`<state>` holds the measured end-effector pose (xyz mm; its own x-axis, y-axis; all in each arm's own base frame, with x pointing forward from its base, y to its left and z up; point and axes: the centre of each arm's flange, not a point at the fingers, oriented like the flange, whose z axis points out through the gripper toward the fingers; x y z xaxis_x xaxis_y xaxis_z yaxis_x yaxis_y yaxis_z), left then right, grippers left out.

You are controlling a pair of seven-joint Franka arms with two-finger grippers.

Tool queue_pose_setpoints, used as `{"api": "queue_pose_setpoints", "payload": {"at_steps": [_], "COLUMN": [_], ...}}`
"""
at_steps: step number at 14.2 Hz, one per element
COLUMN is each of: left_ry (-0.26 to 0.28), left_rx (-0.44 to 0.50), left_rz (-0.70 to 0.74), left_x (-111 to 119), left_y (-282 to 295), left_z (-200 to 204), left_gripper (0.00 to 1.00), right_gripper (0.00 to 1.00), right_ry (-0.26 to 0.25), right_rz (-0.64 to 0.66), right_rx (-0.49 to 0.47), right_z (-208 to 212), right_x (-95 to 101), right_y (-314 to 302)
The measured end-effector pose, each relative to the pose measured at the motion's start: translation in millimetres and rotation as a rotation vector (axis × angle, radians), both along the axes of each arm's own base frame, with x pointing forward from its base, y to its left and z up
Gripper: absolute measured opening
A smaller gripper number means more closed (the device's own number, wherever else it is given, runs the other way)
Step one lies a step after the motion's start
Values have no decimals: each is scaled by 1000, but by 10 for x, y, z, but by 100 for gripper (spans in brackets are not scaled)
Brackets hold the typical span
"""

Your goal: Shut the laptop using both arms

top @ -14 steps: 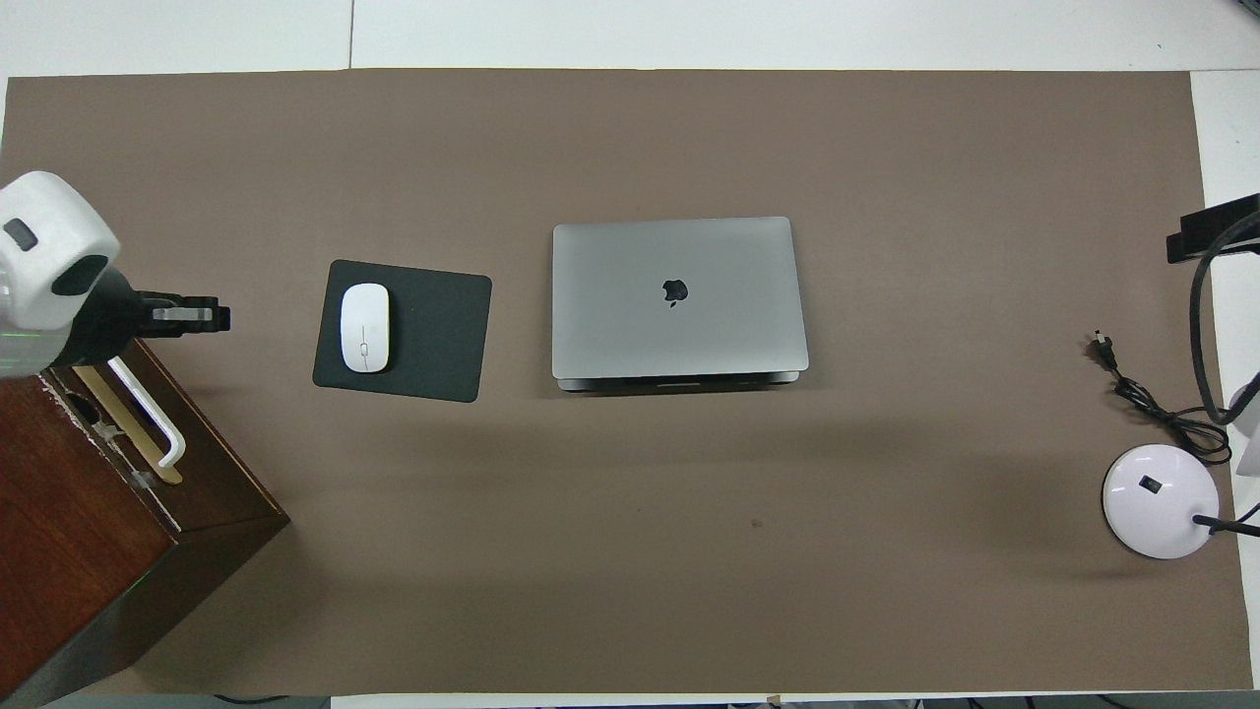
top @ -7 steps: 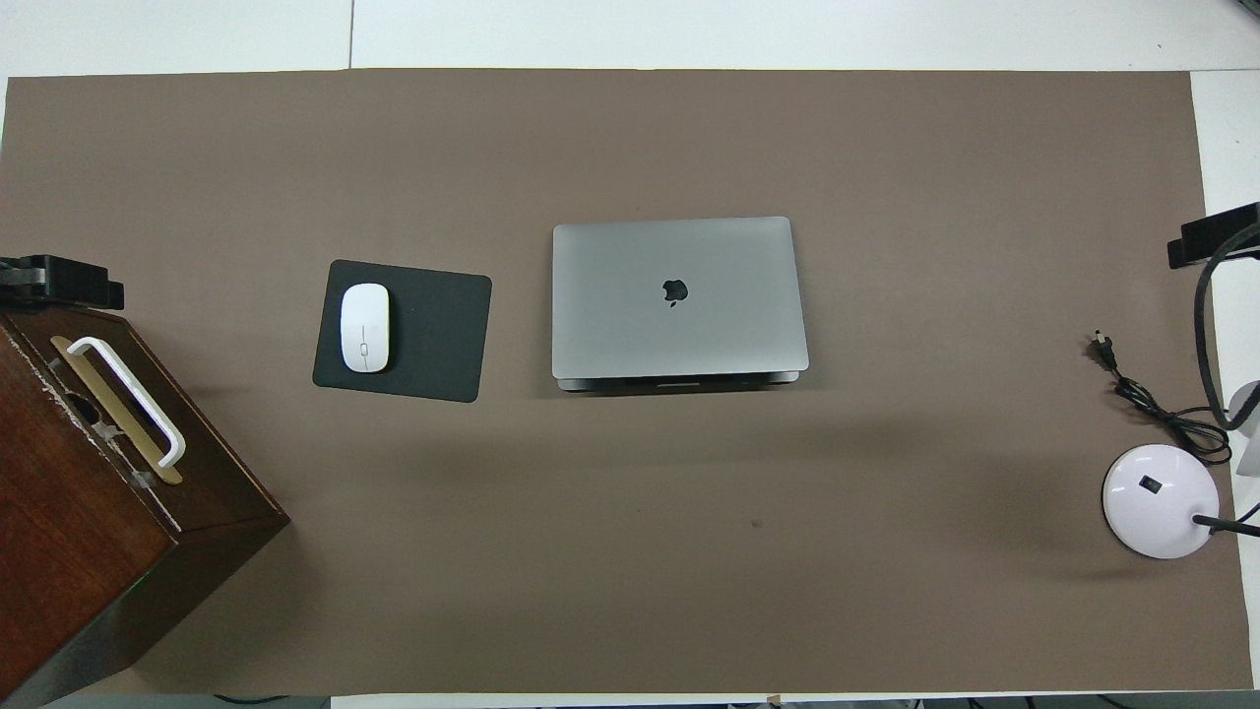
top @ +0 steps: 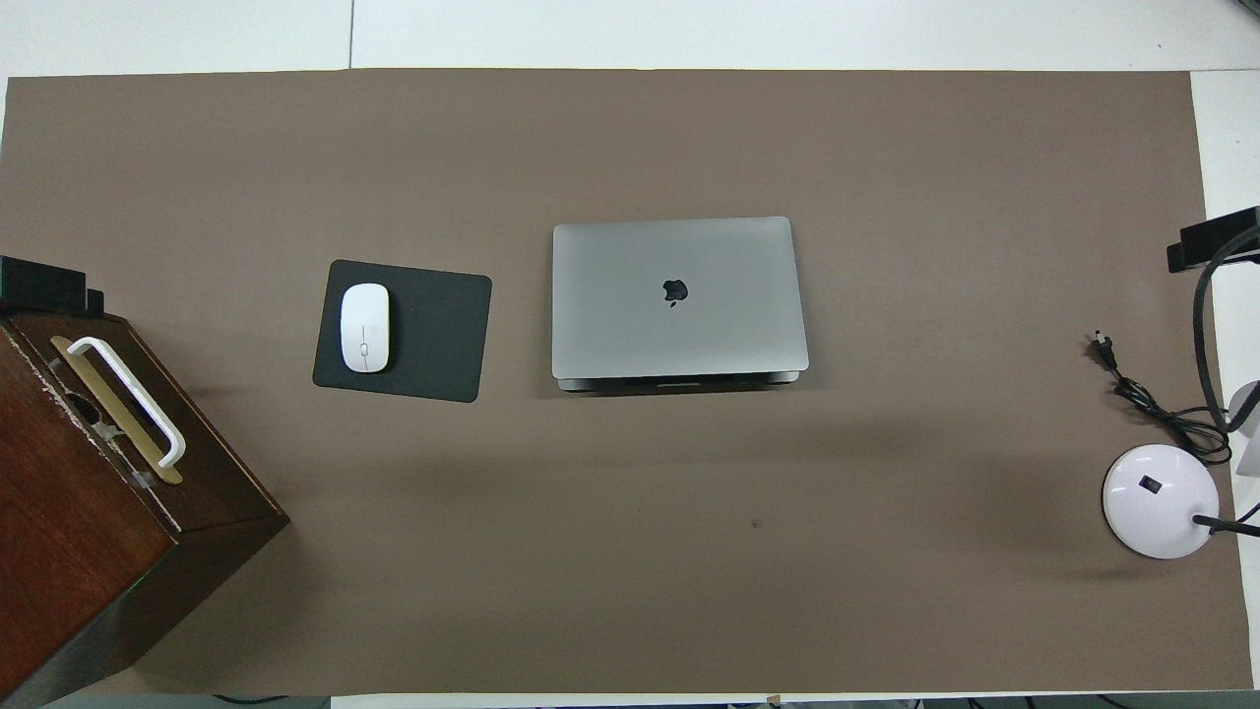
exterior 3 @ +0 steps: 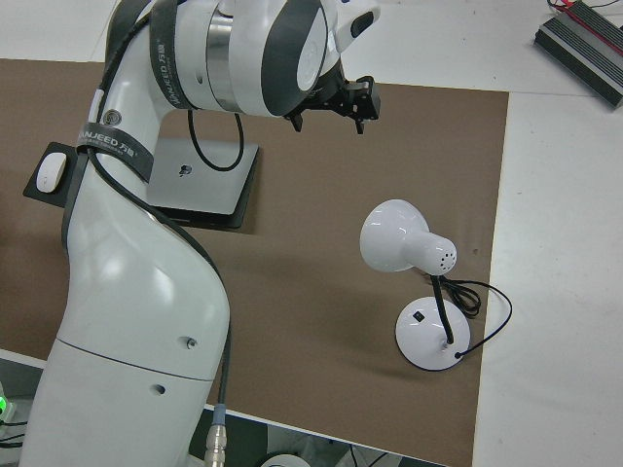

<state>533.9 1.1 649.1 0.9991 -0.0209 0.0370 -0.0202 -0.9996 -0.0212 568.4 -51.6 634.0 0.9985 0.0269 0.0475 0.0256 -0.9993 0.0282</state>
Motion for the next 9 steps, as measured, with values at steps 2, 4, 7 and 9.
{"api": "queue_pose_setpoints", "payload": {"at_steps": [2,4,7,9], "left_ry": [8,12,16,18], "left_rx": [6,6,6,6], "left_rz": [3,6,8,9], "left_x": [-9,-13,-14,-10], "left_y": [23,36,49,51], "left_z": [-6,-10,-17,-28], "left_gripper": [100,100,100,100], "right_gripper": [100,100,100,100], "right_ry": [-1,-2,-2,0], "right_rz": [6,6,6,6], "right_rx": [0,0,-1,-1], "right_z": [0,-17,-52,-75], "right_x": [5,21,50,66], "right_y": [34,34,33,30]}}
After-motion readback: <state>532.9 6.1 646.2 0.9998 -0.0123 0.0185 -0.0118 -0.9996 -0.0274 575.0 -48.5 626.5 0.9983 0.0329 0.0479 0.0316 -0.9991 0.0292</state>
